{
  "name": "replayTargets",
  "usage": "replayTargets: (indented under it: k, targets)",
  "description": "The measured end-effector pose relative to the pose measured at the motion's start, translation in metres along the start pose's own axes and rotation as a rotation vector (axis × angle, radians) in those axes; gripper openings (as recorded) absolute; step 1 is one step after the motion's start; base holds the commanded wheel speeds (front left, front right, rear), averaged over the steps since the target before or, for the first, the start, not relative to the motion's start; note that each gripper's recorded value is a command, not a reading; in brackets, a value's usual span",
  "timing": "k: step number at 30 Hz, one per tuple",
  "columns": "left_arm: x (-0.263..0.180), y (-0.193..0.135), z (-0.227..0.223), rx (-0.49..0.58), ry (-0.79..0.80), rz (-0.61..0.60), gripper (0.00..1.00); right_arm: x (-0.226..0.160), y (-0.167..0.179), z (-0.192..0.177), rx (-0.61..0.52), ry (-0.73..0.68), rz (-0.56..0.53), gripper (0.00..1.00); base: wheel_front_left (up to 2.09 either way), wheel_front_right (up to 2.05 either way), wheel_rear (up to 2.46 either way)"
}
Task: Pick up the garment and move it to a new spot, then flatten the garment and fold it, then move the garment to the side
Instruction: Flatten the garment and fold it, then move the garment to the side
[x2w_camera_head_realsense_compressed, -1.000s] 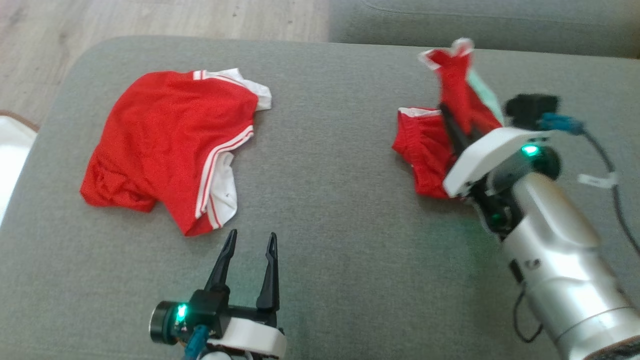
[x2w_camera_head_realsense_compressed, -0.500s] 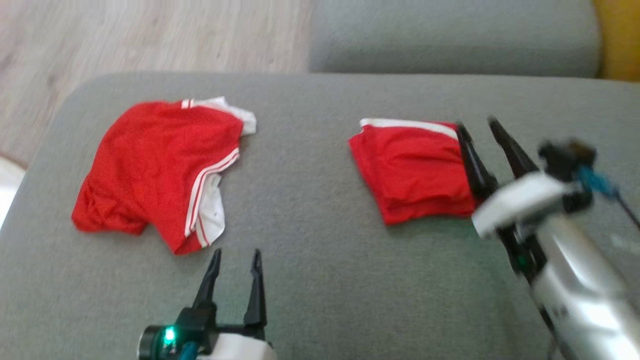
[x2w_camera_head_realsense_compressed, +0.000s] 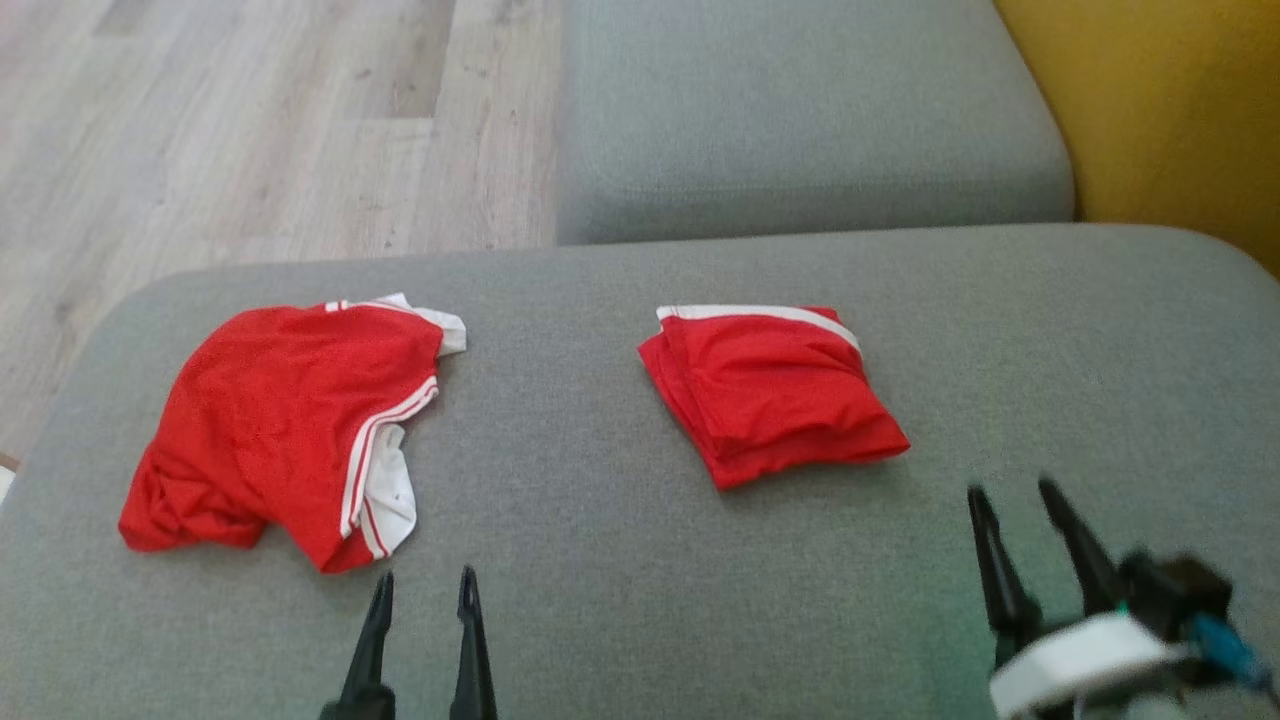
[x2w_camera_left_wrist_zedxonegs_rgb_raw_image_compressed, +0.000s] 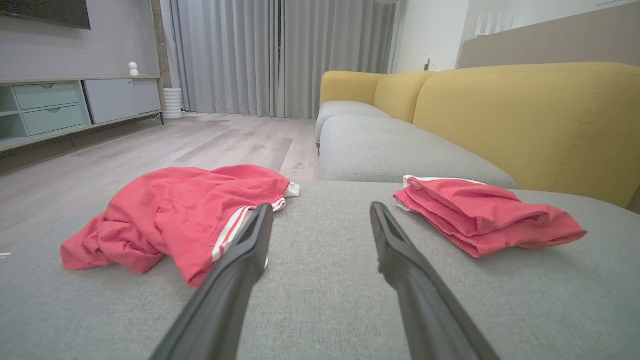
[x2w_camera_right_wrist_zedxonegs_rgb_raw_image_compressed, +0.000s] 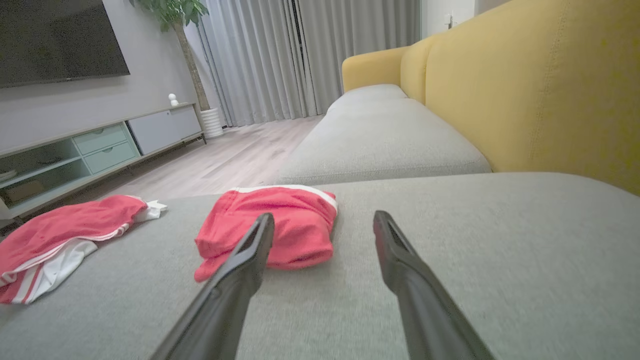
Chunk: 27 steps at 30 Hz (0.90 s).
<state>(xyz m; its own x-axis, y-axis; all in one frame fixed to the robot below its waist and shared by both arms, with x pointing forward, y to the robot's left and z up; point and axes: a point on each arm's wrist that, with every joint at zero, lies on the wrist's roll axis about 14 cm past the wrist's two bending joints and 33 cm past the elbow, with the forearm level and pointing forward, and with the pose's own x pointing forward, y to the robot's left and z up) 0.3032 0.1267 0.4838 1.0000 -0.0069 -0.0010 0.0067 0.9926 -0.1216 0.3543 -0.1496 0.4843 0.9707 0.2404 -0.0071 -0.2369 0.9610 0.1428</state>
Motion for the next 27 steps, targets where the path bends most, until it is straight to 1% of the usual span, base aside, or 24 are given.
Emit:
replayTargets:
  k: [3,6,12,27]
  targets:
    - [-0.011,0.003,-0.006,0.005,0.015,0.010,1.00,-0.020,0.002,-0.017,0.021,0.035,-0.027,1.00,0.00,0.00,0.00]
    - [-0.016,0.006,-0.008,0.010,0.019,0.020,1.00,-0.030,0.001,-0.023,0.026,0.047,-0.044,1.00,0.00,0.00,0.00]
    - [-0.017,0.010,-0.006,0.019,0.010,0.026,1.00,-0.029,0.008,-0.021,0.042,0.029,-0.044,1.00,0.00,0.00,0.00]
    - [-0.018,0.008,-0.007,0.028,0.011,0.013,1.00,-0.034,0.005,-0.021,0.045,0.029,-0.058,1.00,0.00,0.00,0.00]
